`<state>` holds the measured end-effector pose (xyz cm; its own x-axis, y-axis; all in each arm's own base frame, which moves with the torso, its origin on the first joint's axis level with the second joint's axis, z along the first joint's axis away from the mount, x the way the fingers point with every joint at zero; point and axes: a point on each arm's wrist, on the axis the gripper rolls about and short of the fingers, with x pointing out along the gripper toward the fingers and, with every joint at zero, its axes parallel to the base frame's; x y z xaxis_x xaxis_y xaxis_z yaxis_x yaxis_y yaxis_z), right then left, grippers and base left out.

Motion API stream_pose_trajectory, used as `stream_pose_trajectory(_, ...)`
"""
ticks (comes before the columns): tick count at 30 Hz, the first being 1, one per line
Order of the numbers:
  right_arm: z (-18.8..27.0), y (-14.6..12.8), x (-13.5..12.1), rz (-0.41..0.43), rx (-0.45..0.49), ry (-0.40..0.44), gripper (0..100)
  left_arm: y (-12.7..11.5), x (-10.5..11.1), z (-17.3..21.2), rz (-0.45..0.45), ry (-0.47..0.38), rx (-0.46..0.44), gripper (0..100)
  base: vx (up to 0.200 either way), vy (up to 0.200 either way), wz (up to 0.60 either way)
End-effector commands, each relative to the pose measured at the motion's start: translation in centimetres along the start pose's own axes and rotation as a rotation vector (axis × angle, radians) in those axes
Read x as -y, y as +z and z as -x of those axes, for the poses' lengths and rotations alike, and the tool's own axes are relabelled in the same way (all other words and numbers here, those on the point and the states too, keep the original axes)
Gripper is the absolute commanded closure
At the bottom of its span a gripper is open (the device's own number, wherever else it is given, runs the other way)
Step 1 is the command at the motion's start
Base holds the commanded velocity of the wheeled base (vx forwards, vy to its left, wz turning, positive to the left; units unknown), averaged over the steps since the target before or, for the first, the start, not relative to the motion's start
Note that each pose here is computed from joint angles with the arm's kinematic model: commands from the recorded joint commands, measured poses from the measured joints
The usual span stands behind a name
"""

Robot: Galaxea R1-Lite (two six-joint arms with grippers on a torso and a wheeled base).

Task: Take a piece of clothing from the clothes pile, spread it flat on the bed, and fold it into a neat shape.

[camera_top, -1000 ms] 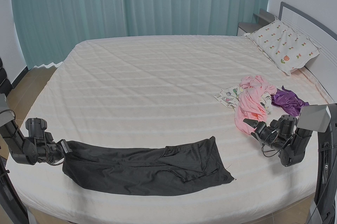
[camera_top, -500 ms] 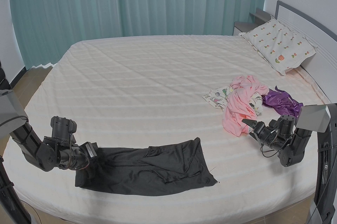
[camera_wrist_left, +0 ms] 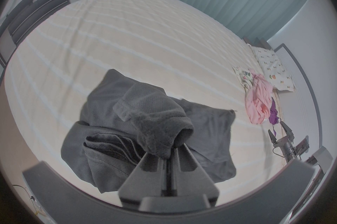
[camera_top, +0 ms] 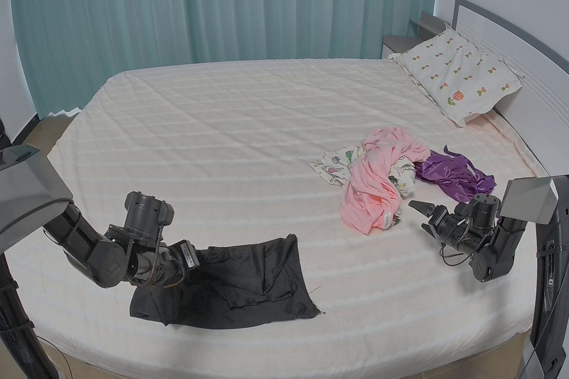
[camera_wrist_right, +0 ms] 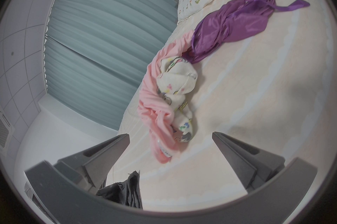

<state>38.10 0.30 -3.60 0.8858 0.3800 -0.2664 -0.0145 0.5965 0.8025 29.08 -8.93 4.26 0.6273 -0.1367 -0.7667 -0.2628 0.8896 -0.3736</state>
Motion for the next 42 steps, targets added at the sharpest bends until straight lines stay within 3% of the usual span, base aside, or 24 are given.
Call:
stream_pose_trajectory(1,0.0,0.0,0.0,0.0,-0.001,0.0,0,-0.6,2.0,-1.2,-0.025,-0.019,-0.033,100,0.0,-0.2,0.0)
stream_pose_trajectory(8,-0.1,0.0,0.0,0.0,-0.001,0.0,0,-1.4,4.0,-3.1,-0.028,-0.013,-0.027,100,0.0,-0.2,0.0)
stream_pose_trajectory(16,0.0,0.0,0.0,0.0,-0.008,0.006,0,-1.5,5.9,-6.1,0.046,-0.002,0.003,100,0.0,0.0,0.0)
stream_pose_trajectory(24,-0.1,-0.1,0.1,-0.001,-0.01,0.006,0,-1.8,7.2,-6.8,0.039,-0.002,-0.017,100,0.0,0.0,0.0)
stream_pose_trajectory(25,-0.1,-0.1,0.1,-0.001,-0.01,0.006,0,-1.6,7.4,-6.9,0.051,-0.002,-0.015,0,0.0,0.0,0.0)
stream_pose_trajectory(31,-0.1,-0.2,0.2,-0.002,-0.012,0.004,0,-1.2,7.8,-6.4,0.129,-0.005,-0.022,0,0.0,0.0,0.0)
stream_pose_trajectory(37,-0.1,-0.2,0.2,-0.002,-0.012,0.004,0,-0.1,8.6,-4.2,0.181,-0.059,0.01,0,0.0,0.0,0.0)
stream_pose_trajectory(38,-0.1,-0.2,0.2,-0.002,-0.013,0.005,0,0.8,9.1,-2.4,0.232,-0.114,0.021,0,0.0,0.0,0.0)
stream_pose_trajectory(42,-0.1,-0.2,0.2,-0.003,-0.012,0.003,0,1.2,7.8,-0.6,0.292,-0.15,-0.02,0,0.0,0.0,0.0)
